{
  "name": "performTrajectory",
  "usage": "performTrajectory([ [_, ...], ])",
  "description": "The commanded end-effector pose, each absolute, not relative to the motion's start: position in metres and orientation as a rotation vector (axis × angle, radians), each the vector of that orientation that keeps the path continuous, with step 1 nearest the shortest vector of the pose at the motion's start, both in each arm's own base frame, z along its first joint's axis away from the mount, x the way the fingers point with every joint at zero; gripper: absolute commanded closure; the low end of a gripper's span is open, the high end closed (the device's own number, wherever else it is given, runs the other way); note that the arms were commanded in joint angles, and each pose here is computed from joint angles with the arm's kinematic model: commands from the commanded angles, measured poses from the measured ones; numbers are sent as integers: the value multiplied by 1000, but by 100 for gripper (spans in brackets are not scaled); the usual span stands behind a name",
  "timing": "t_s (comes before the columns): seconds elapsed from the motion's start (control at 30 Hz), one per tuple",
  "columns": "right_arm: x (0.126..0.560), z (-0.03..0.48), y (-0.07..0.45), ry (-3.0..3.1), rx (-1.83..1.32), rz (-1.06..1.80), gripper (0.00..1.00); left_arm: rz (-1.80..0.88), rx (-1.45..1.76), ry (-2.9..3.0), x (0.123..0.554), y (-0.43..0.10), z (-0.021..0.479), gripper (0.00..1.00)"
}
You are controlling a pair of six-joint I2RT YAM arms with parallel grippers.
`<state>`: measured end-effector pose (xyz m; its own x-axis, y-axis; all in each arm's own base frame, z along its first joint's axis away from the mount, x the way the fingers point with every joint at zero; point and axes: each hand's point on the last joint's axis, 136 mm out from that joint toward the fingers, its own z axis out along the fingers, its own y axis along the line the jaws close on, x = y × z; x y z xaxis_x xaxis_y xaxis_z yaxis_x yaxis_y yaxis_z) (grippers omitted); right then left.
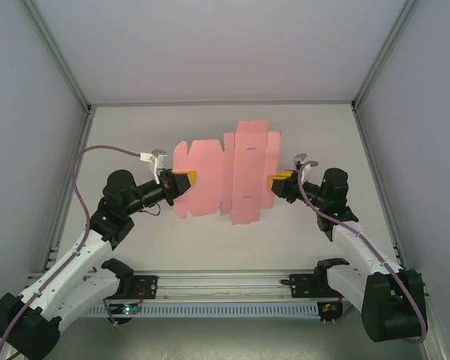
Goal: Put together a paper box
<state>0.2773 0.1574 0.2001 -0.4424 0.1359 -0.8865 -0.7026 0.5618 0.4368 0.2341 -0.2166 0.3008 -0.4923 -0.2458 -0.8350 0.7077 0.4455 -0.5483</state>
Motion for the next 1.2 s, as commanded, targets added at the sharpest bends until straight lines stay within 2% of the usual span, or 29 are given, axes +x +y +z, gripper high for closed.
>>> performTrajectory([
  [0.0,267,229,167,1656,-570,1098,62,-1227,438,1694,230,-220,303,100],
  [0.13,264,233,169,1652,-580,1124,64,-1244,447,1687,230,-223,304,100],
  [0.27,262,237,170,1642,-593,1139,75,-1214,419,1703,234,-219,301,100],
  [0.43,259,237,172,1637,-612,1149,82,-1224,417,1698,235,-220,301,100],
  [0.57,268,235,168,1662,-565,1107,97,-1196,399,1718,238,-218,297,100],
  [0.63,276,229,164,1708,-539,1031,100,-1128,338,1780,246,-210,285,100],
  [0.67,281,226,161,1744,-531,971,100,-1070,281,1832,253,-202,276,93],
  [0.7,282,222,161,1779,-546,919,100,-994,211,1893,260,-192,263,69],
  [0.73,278,217,166,1805,-608,874,100,-897,133,1962,267,-179,247,53],
  [0.8,271,210,174,1848,-687,810,100,-710,3,2070,274,-152,218,1],
  [0.87,261,198,181,1909,-767,786,100,-536,-87,2141,275,-126,197,0],
  [0.97,252,180,185,2012,-820,809,100,-389,-153,2175,270,-102,191,0],
  [1.07,261,164,185,2116,-845,756,100,-391,-148,2122,269,-98,208,0],
  [1.17,288,150,178,2190,-906,488,100,-449,-103,2044,270,-105,229,0],
])
